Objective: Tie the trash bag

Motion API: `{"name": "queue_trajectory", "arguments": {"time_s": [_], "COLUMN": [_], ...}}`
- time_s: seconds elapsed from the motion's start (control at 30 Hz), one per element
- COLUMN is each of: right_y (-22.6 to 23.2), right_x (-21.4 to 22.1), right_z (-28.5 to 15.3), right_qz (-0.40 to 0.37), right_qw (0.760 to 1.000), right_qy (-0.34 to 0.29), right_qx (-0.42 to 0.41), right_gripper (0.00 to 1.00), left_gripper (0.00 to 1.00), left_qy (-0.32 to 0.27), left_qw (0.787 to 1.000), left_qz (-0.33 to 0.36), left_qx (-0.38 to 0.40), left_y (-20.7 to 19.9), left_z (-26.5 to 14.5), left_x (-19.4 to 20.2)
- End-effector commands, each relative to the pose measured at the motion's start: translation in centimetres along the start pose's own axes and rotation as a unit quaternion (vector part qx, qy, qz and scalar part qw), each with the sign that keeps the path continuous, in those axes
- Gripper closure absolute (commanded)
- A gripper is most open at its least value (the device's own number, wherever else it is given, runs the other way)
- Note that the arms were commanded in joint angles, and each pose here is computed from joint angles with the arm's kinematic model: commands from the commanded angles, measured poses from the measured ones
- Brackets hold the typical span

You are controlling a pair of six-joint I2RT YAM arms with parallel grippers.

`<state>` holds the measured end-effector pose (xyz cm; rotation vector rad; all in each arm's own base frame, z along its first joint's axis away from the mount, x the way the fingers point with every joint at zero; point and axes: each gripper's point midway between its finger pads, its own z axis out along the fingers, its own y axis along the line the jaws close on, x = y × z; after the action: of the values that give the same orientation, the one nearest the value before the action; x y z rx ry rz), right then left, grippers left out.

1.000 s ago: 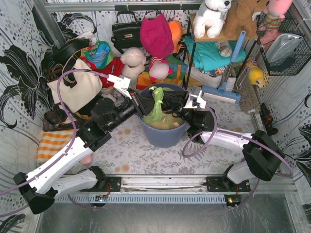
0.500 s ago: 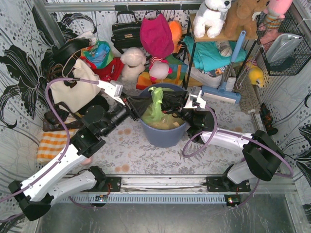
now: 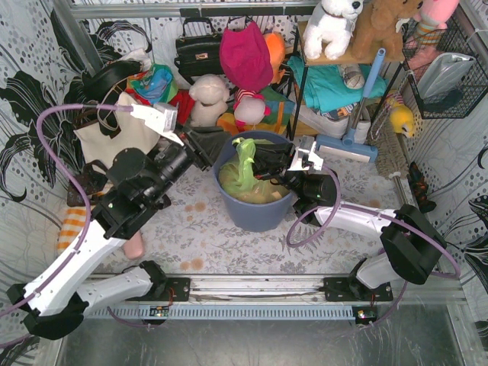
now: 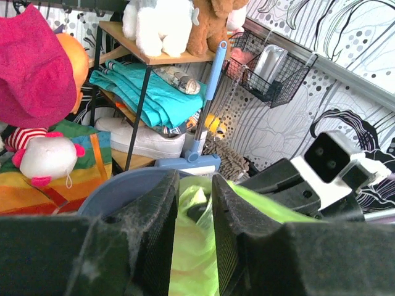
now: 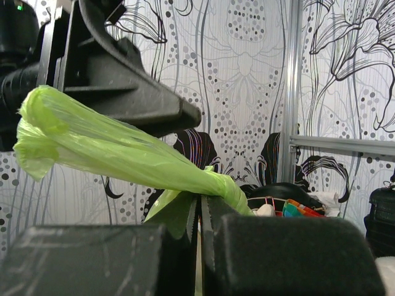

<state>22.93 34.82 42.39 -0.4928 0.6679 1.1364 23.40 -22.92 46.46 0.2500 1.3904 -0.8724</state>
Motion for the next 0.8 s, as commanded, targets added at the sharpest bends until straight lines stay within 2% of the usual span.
{"name": "queue_trajectory", "arguments": {"time_s": [0.0, 0.2, 0.47, 0.6, 0.67, 0.77], "right_y": [1.1, 1.0, 0.8, 0.9, 0.9, 1.0], "right_x": [-3.6, -3.4, -3.2, -3.2, -3.2, -3.2], "right_z": [1.0, 1.2, 1.3, 1.3, 1.4, 1.4], "right_qz": [-0.007, -0.008, -0.01, -0.01, -0.01, -0.009], "right_qw": [0.998, 0.999, 0.999, 0.999, 0.999, 0.999], "right_qy": [-0.055, -0.046, -0.042, -0.043, -0.043, -0.043], "right_qx": [-0.022, -0.021, -0.019, -0.02, -0.022, -0.023], "right_gripper": [1.0, 1.0, 1.0, 1.0, 1.0, 1.0], "left_gripper": [0.63, 0.63, 0.71, 0.72, 0.77, 0.94], "left_qy": [0.044, 0.069, 0.097, 0.1, 0.102, 0.106], "left_qw": [0.999, 0.997, 0.995, 0.995, 0.995, 0.994], "left_qz": [0.015, 0.021, 0.023, 0.02, 0.019, 0.018], "left_qx": [0.01, 0.012, 0.007, 0.009, 0.009, 0.008], "left_y": [-0.8, -0.8, -0.5, -0.5, -0.5, -0.5], "left_z": [1.0, 1.4, 1.8, 1.8, 2.0, 2.3], "left_x": [0.3, 1.0, 2.5, 2.9, 3.1, 3.3]}}
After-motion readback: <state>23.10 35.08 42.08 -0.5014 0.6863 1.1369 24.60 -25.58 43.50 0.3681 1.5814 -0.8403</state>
